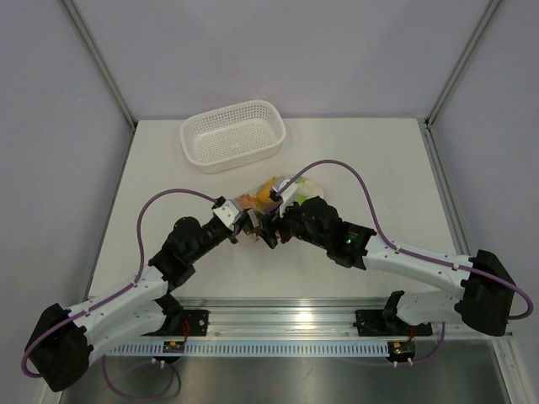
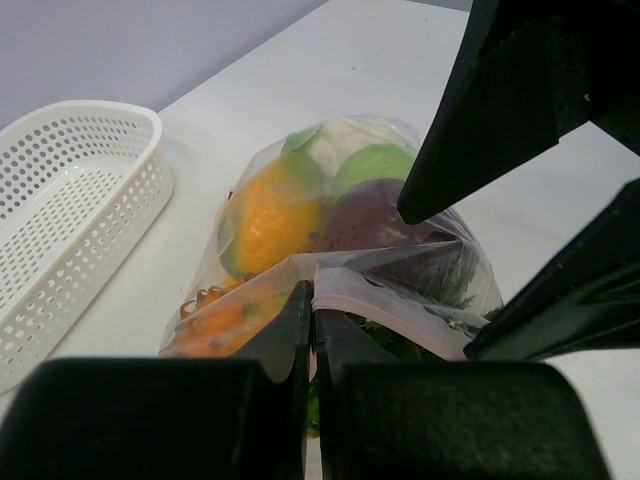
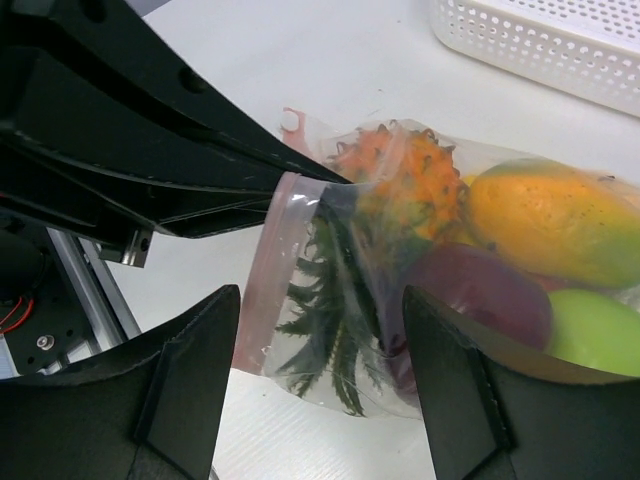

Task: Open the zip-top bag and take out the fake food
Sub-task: Open the zipper of the food storage bag at the center of the board.

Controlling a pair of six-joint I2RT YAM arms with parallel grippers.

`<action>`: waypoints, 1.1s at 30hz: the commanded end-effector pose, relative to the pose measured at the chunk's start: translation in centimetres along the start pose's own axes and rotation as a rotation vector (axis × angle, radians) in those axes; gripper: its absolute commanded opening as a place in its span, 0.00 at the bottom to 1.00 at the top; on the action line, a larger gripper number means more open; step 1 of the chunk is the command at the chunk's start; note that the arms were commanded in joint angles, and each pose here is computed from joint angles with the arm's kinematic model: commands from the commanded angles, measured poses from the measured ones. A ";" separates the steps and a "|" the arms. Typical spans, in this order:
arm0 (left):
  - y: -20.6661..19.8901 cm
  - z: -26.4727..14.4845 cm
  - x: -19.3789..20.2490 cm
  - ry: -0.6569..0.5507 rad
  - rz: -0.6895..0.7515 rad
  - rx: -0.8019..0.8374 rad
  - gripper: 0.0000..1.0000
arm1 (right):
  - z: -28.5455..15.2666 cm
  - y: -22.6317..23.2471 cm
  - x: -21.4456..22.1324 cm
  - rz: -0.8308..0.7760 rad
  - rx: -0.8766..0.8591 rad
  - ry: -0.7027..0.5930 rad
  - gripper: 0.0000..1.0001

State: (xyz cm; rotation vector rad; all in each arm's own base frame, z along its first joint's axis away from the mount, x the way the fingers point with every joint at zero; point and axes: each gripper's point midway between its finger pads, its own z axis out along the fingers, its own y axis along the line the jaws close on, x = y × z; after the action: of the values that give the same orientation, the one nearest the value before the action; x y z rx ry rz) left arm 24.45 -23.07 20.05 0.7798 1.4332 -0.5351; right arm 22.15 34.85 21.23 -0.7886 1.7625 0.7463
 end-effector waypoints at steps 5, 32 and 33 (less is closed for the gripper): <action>0.0 0.4 -4.7 -0.135 0.019 0.026 0.00 | 0.2 1.4 -2.7 -0.063 0.003 -0.102 0.74; 4.6 1.5 -0.5 0.075 -0.034 -0.219 0.00 | 2.5 -2.8 1.5 -0.050 0.267 0.059 0.00; 5.4 1.3 -0.3 0.084 -0.038 -0.261 0.02 | 2.5 -3.1 1.8 -0.048 0.284 0.067 0.00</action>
State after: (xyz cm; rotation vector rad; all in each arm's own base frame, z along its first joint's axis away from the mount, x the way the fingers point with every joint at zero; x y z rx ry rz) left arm 26.42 -22.73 17.87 0.7487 1.5854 -0.4582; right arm 24.40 35.86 18.34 -0.7423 1.8176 0.5210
